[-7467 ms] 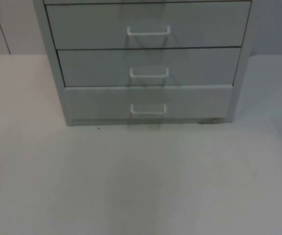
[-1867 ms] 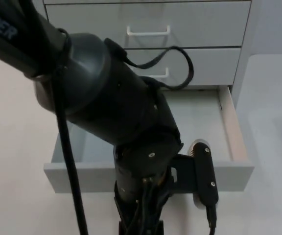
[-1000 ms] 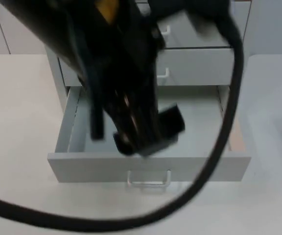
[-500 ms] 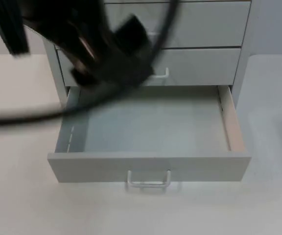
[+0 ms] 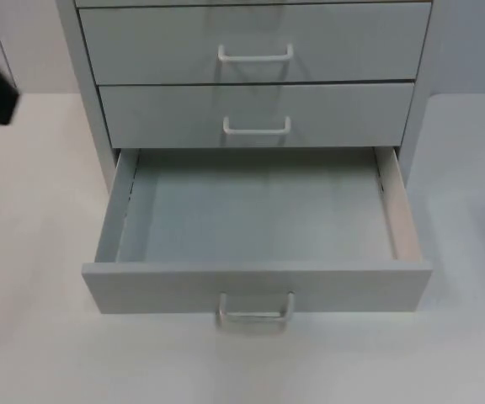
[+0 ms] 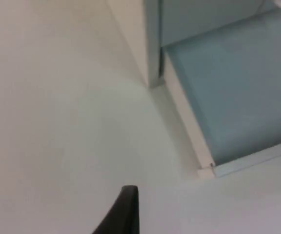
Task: Open the drawer with the left hand, place the block into the drawer with the right hand, then close the drawer with the left hand.
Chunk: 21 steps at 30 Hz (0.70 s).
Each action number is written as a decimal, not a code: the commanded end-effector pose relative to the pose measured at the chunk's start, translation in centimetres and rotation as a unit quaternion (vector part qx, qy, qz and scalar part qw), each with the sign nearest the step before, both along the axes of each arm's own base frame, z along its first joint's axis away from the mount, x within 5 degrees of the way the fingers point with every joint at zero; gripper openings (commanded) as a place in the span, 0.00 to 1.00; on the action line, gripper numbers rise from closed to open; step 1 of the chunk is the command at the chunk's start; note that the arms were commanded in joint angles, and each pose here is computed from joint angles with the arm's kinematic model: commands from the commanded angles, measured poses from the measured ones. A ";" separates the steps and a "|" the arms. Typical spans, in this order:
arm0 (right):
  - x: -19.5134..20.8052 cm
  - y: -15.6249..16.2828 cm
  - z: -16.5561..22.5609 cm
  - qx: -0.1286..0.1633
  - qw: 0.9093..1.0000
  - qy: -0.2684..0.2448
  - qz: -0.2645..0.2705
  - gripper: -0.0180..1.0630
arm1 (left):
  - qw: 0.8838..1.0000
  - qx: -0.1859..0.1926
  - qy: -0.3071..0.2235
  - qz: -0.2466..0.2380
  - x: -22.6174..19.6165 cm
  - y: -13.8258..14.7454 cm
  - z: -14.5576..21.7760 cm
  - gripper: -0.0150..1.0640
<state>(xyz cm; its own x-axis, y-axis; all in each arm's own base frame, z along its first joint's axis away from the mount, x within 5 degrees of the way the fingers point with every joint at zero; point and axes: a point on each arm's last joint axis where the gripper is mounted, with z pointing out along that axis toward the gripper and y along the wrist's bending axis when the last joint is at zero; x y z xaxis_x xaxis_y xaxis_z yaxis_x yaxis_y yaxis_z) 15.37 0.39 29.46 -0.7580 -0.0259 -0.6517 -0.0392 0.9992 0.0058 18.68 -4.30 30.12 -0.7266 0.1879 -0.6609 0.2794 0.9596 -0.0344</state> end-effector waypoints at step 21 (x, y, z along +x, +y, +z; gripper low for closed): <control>0.0 -0.3 0.4 -0.010 1.000 0.013 -0.006 0.99 | 0.994 -0.029 -0.045 0.093 -3.4 3.1 -0.3 0.90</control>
